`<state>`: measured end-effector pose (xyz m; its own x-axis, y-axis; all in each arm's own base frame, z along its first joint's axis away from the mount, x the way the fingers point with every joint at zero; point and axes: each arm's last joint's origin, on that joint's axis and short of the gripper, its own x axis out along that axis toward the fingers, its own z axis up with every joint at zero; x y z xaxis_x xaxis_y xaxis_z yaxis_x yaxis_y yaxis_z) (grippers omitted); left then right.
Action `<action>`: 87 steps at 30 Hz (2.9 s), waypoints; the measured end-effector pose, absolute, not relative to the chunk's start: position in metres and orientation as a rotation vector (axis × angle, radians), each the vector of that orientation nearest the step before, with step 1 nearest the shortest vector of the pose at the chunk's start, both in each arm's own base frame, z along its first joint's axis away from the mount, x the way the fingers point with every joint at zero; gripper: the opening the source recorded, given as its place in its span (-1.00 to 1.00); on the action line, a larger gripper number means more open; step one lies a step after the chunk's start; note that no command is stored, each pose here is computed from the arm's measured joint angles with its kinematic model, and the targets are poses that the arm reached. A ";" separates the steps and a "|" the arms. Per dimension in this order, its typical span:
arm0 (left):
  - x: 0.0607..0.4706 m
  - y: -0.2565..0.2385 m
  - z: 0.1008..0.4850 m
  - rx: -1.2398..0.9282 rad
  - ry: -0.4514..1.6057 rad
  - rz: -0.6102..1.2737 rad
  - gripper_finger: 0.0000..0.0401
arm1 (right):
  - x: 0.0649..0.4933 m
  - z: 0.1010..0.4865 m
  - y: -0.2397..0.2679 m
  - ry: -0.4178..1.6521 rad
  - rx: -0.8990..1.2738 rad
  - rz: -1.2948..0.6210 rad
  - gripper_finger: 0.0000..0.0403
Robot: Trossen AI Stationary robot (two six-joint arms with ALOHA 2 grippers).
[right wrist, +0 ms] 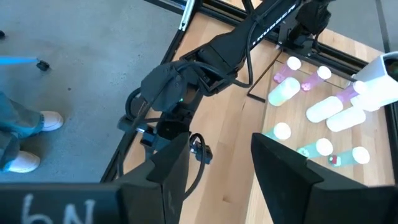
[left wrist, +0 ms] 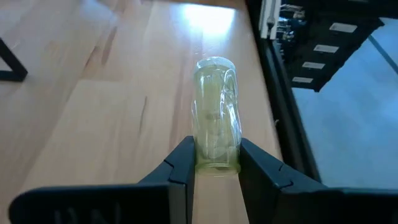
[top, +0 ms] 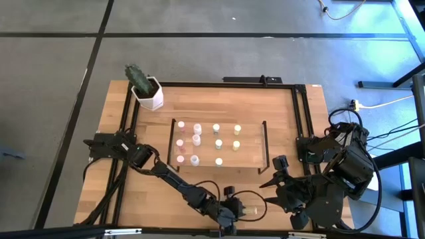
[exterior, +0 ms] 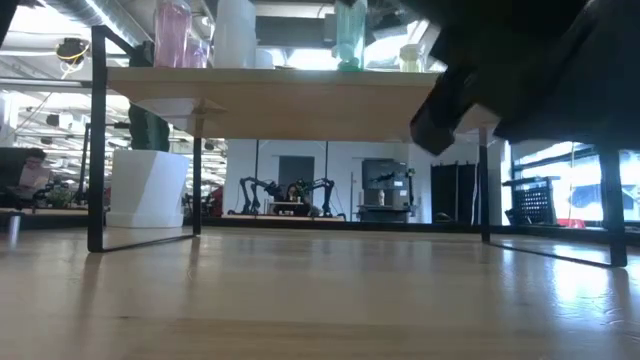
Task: Pick and place medicine bottles onto shelf by color
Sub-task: Put the yellow pill bottle on the shelf aligned with the other yellow pill bottles
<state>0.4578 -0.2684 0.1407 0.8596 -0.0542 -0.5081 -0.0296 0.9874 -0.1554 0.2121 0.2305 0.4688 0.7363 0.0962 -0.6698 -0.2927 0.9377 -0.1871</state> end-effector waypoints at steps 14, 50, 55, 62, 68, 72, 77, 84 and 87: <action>0.457 -0.290 0.190 -0.116 0.541 0.013 -0.61 | 0.216 0.474 0.235 0.660 -0.101 0.186 -0.13; 0.409 -0.308 0.298 0.059 0.436 0.340 -0.61 | 0.219 0.433 0.250 0.871 -0.327 0.404 -0.13; 0.404 -0.310 0.304 0.063 0.411 0.355 -0.61 | 0.219 0.432 0.251 0.867 -0.349 0.415 -0.13; 0.404 -0.310 0.305 0.063 0.410 0.356 -0.61 | 0.231 0.423 0.249 0.925 -0.320 0.358 0.01; 0.404 -0.310 0.305 0.074 0.410 0.359 -0.61 | 0.242 0.408 0.253 0.959 -0.471 0.386 0.24; 0.403 -0.309 0.307 0.093 0.412 0.355 -0.61 | 0.247 0.401 0.257 0.965 -0.534 0.404 0.30; 0.401 -0.307 0.314 0.105 0.400 0.360 -0.61 | 0.252 0.397 0.256 0.962 -0.550 0.356 0.31; 0.400 -0.306 0.316 0.110 0.397 0.365 -0.61 | 0.257 0.397 0.252 0.958 -0.531 0.298 0.31; 0.399 -0.305 0.319 0.127 0.392 0.369 -0.61 | 0.259 0.396 0.251 0.963 -0.526 0.291 0.31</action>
<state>0.3992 -0.3048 0.3192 0.8585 0.3750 -0.3497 -0.3266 0.9257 0.1910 0.2592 0.2512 0.3960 0.5464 0.0053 -0.8375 -0.4598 0.8377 -0.2946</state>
